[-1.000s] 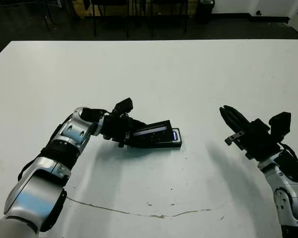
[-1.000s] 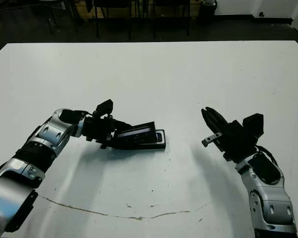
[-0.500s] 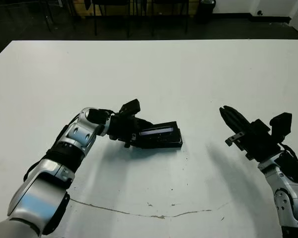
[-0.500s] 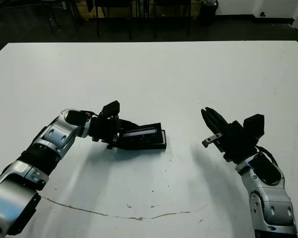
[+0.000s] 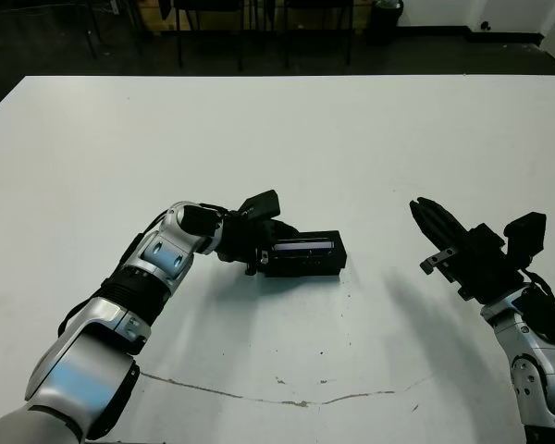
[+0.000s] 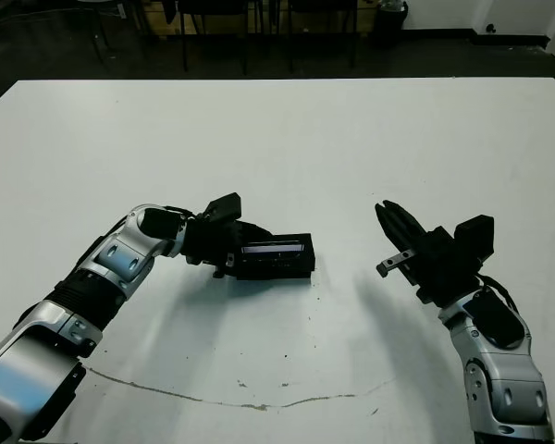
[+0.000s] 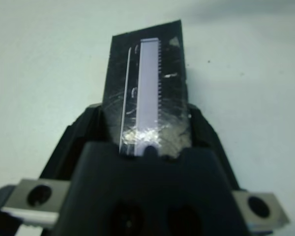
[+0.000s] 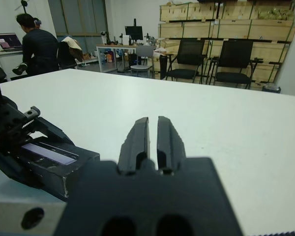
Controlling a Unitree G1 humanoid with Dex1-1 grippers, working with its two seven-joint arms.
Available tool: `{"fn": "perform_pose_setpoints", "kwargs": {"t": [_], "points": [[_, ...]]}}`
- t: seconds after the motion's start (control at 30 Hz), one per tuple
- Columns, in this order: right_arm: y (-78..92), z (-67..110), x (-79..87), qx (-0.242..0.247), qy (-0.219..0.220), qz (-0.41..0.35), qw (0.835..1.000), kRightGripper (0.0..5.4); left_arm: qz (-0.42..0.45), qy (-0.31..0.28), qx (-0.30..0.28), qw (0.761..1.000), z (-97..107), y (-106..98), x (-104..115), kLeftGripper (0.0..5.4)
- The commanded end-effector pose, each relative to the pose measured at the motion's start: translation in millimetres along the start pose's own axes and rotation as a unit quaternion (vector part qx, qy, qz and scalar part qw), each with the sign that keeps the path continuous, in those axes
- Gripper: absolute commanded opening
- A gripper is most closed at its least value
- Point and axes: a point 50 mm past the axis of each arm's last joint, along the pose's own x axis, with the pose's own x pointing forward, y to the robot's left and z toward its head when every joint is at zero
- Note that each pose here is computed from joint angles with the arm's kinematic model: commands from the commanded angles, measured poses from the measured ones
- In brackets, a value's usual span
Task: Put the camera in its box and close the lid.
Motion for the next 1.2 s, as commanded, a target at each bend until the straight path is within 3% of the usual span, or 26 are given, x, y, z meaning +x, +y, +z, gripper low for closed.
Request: {"fn": "perform_pose_setpoints", "kwargs": {"t": [0.03, 0.23, 0.47, 0.63, 0.87, 1.03, 1.2], "points": [[0.3, -3.5, -3.3, 0.004, 0.011, -0.007, 1.0, 0.0, -0.034, 0.059, -0.023, 0.997, -23.2, -27.4, 35.3, 2.73], [0.8, -5.3, -3.1, -0.001, 0.012, -0.007, 1.0, 0.0, -0.036, 0.072, 0.003, 0.997, -17.3, -24.4, 34.7, 2.73], [0.2, -5.0, -3.6, -0.002, 0.009, -0.004, 1.0, 0.0, -0.055, 0.089, -0.012, 0.994, -16.3, -21.1, 27.9, 2.73], [0.5, -4.6, -3.6, -0.001, 0.01, -0.004, 1.0, 0.0, -0.056, 0.097, 0.047, 0.993, -12.9, -17.0, 20.7, 3.65], [1.7, -4.4, -3.6, 0.001, 0.008, -0.006, 1.0, 0.0, -0.041, 0.106, 0.04, 0.993, -20.6, -13.2, 12.0, 4.85], [2.8, -2.4, -4.0, 0.003, 0.015, -0.01, 1.0, 0.0, -0.042, 0.108, 0.027, 0.993, -25.3, -10.9, 7.2, 5.38], [3.1, -2.0, -3.7, -0.001, 0.015, -0.01, 1.0, 0.0, -0.04, 0.104, 0.025, 0.993, -27.1, -10.1, 3.5, 5.39]]}}
